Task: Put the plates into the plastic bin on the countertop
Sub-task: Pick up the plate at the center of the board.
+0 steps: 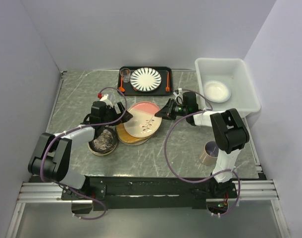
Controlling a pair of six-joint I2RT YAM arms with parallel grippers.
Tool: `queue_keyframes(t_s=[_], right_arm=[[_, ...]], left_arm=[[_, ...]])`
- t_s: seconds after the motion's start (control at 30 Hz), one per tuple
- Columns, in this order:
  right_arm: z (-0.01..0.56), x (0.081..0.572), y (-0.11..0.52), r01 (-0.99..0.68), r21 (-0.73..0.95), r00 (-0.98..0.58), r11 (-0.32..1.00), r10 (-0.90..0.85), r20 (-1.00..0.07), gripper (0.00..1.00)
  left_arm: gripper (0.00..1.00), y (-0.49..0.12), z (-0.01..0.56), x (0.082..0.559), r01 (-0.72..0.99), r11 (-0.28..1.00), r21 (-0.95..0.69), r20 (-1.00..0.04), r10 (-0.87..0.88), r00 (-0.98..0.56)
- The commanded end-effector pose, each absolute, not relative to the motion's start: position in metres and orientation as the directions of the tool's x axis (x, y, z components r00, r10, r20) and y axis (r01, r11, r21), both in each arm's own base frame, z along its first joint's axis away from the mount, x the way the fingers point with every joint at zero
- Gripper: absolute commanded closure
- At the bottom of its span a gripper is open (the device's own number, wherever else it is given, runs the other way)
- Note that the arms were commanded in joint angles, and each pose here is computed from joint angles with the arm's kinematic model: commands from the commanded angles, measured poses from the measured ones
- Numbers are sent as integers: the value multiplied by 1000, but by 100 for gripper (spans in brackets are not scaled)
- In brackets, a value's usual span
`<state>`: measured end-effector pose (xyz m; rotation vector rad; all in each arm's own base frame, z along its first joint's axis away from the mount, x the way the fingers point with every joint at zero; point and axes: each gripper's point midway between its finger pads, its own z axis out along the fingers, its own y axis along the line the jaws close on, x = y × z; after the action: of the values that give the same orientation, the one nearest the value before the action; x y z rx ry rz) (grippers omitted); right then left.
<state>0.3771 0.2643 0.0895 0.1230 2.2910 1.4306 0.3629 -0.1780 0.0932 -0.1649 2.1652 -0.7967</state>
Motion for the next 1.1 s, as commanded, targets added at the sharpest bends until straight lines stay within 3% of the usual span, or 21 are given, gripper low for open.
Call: queue_keyframes(t_s=[0.0, 0.53, 1.07], right_arm=[[136, 387, 262, -272, 853, -851, 446, 303, -430, 100], [217, 377, 261, -415, 819, -775, 395, 318, -546, 100], [271, 382, 210, -437, 765, -650, 474, 421, -633, 100]], left_arm=[[1, -182, 125, 361, 224, 773, -593, -701, -360, -615], [1, -181, 164, 347, 286, 753, -593, -738, -366, -567], [1, -182, 195, 336, 345, 721, -601, -762, -387, -519]])
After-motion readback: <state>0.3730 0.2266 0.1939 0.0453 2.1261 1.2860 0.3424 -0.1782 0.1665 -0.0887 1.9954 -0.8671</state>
